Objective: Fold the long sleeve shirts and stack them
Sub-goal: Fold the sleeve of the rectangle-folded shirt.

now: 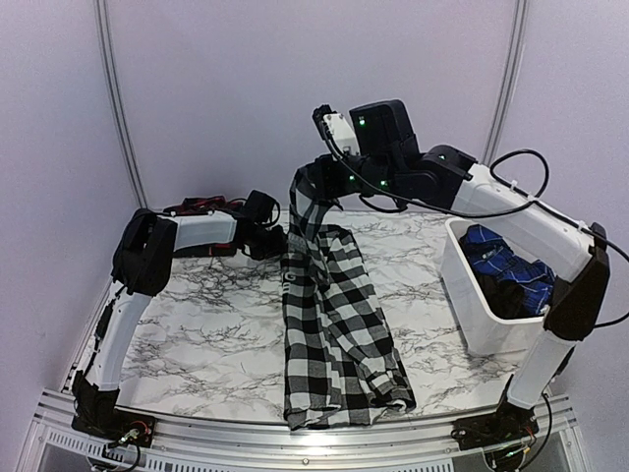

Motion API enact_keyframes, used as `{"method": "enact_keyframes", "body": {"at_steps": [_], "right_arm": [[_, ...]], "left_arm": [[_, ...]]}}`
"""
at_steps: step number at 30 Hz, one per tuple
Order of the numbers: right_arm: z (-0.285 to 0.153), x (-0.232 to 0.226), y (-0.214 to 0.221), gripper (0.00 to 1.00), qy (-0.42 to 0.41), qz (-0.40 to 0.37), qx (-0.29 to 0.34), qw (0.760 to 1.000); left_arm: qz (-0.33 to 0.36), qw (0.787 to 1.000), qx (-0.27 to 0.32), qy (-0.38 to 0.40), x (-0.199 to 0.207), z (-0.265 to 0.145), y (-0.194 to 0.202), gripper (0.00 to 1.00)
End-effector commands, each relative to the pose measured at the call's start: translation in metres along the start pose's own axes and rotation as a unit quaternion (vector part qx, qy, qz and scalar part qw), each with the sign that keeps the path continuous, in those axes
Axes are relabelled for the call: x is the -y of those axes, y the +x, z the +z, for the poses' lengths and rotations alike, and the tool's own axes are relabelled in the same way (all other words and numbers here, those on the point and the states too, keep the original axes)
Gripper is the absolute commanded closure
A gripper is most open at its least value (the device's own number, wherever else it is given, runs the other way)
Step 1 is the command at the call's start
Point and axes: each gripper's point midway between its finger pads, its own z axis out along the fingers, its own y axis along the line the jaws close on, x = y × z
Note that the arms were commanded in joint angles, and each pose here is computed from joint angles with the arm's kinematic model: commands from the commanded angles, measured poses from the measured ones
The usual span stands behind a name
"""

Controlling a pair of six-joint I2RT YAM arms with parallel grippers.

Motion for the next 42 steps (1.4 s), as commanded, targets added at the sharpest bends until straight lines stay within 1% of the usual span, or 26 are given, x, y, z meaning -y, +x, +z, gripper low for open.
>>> {"method": "enact_keyframes", "body": {"at_steps": [1,7,13,17,20,23,26,29,34,42], "right_arm": [[-0.027,0.003,-0.01,1.0,0.007,0.004,0.015,1.0],[-0.036,0.006,0.023,1.0,0.005,-0.017,-0.028,0.999],[-0.045,-0.023,0.074,1.0,-0.021,-0.054,-0.081,0.995],[-0.054,-0.047,0.123,1.0,-0.051,-0.071,-0.127,0.988],[-0.062,-0.067,0.164,1.0,-0.081,-0.07,-0.164,0.981],[-0.066,-0.074,0.212,1.0,-0.091,-0.068,-0.209,0.971],[-0.068,-0.083,0.243,1.0,-0.105,-0.063,-0.24,0.963],[-0.065,-0.092,0.262,1.0,-0.118,-0.061,-0.256,0.958],[-0.059,-0.093,0.288,1.0,-0.116,-0.06,-0.289,0.948],[-0.048,-0.096,0.311,1.0,-0.113,-0.05,-0.31,0.943]], "left_arm": [[0.006,0.999,0.0,-0.039,-0.015,0.007,0.005,0.99],[0.004,0.999,0.015,-0.051,-0.021,-0.001,-0.006,1.0],[0.004,0.999,0.01,-0.049,-0.025,-0.002,-0.008,1.0],[0.004,0.999,0.008,-0.05,-0.028,-0.002,-0.007,1.0],[0.004,0.999,0.006,-0.052,-0.03,-0.002,-0.006,1.0],[0.003,0.999,0.006,-0.054,-0.032,-0.002,-0.007,1.0],[0.003,0.998,0.006,-0.055,-0.033,-0.003,-0.008,1.0],[0.005,0.998,0.006,-0.056,-0.034,-0.004,-0.009,1.0],[0.008,0.999,0.0,-0.044,-0.03,-0.005,-0.009,1.0],[0.01,0.999,-0.005,-0.037,-0.028,-0.004,-0.008,1.0]]}}
